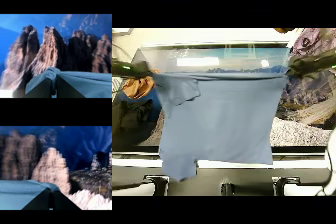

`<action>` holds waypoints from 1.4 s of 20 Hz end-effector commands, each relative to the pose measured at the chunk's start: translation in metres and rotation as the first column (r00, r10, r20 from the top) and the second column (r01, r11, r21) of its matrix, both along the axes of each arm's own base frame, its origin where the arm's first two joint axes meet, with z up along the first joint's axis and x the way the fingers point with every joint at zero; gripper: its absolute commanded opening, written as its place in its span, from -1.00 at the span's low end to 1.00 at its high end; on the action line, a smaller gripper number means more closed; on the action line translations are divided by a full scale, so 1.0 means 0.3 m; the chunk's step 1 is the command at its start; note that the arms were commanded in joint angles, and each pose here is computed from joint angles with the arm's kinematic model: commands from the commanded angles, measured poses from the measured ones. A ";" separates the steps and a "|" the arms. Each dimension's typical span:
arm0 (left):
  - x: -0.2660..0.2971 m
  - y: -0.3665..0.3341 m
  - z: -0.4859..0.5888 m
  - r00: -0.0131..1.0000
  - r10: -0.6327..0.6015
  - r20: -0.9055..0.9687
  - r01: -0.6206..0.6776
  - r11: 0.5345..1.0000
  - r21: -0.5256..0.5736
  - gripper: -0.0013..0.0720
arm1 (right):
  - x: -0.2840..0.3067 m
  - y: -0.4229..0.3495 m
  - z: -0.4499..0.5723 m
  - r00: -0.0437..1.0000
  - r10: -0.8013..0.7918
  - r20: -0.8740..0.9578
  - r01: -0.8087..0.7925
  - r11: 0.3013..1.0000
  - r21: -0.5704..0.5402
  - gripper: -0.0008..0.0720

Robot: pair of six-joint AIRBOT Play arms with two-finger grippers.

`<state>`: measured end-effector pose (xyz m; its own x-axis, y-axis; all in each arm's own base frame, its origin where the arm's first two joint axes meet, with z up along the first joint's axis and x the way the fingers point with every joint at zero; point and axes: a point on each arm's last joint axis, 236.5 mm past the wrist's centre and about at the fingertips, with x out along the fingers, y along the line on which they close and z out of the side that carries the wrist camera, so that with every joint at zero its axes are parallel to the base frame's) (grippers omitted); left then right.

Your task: Fold the clothes and pants, and hang the long-sleeved shirts on hangers.

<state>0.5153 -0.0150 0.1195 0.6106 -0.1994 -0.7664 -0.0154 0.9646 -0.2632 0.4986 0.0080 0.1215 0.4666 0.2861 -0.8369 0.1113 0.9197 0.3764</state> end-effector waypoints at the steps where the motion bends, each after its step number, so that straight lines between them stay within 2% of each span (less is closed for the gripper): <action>1: 0.190 -0.073 -0.377 0.999 0.000 -0.036 0.000 1.000 -0.005 -0.92 | 0.182 -0.028 -0.365 0.996 -0.061 -0.065 0.063 0.997 0.033 -0.90; 7: 0.150 -0.112 -0.680 0.970 0.050 -0.237 -0.066 0.996 -0.057 -0.91 | 0.188 0.026 -0.631 0.977 -0.059 -0.204 0.086 0.988 0.128 -0.87; 8: 0.135 -0.111 -0.680 0.966 0.046 -0.255 -0.064 0.996 -0.060 -0.86 | 0.179 0.034 -0.636 0.975 -0.052 -0.217 0.084 0.987 0.137 -0.69; 9: 0.121 -0.106 -0.669 0.961 0.043 -0.275 -0.064 0.996 -0.069 -0.66 | 0.164 0.041 -0.631 0.971 -0.041 -0.233 0.076 0.987 0.144 -0.50; 11: 0.088 -0.062 -0.607 0.945 0.032 -0.326 -0.061 0.995 -0.078 0.29 | 0.124 0.061 -0.590 0.965 -0.009 -0.264 0.056 0.984 0.169 -0.46; 12: 0.071 -0.022 -0.560 0.939 0.031 -0.343 -0.062 0.995 -0.080 0.51 | 0.097 0.060 -0.558 0.963 0.018 -0.270 0.026 0.987 0.159 -0.42; 14: 0.024 0.086 -0.440 0.936 0.029 -0.350 -0.057 0.996 -0.071 0.50 | 0.018 0.038 -0.459 0.956 0.135 -0.260 -0.107 0.987 0.120 -0.09; 15: -0.016 0.139 -0.390 0.931 0.047 -0.361 -0.079 0.994 -0.073 0.50 | -0.037 0.015 -0.418 0.942 0.199 -0.271 -0.182 0.980 0.085 0.00; 17: -0.148 0.216 -0.336 0.903 0.037 -0.427 -0.075 0.994 -0.074 0.50 | -0.099 -0.025 -0.318 0.952 0.210 -0.224 -0.182 0.974 0.136 0.01; 19: -0.260 0.265 -0.327 0.885 0.080 -0.459 -0.142 0.985 -0.101 0.50 | -0.213 -0.094 -0.303 0.958 0.170 -0.230 -0.124 0.972 0.200 0.03; 21: -0.389 0.290 -0.365 0.866 0.123 -0.485 -0.199 0.974 -0.108 0.50 | -0.393 -0.155 -0.372 0.941 0.096 -0.324 -0.013 0.968 0.251 0.26; 23: -0.521 0.283 -0.428 0.838 0.155 -0.524 -0.249 0.962 -0.113 0.49 | -0.571 -0.165 -0.452 0.912 0.054 -0.406 0.074 0.954 0.292 0.28; 25: -0.614 0.256 -0.489 0.815 0.165 -0.556 -0.273 0.955 -0.116 0.49 | -0.688 -0.139 -0.523 0.898 0.038 -0.439 0.107 0.948 0.300 0.28; 27: -0.668 0.229 -0.536 0.794 0.157 -0.587 -0.278 0.953 -0.120 0.49 | -0.783 -0.109 -0.598 0.873 0.031 -0.487 0.122 0.952 0.279 0.52; 28: -0.686 0.218 -0.554 0.784 0.150 -0.603 -0.277 0.953 -0.122 0.49 | -0.823 -0.086 -0.631 0.859 0.042 -0.510 0.127 0.948 0.291 0.52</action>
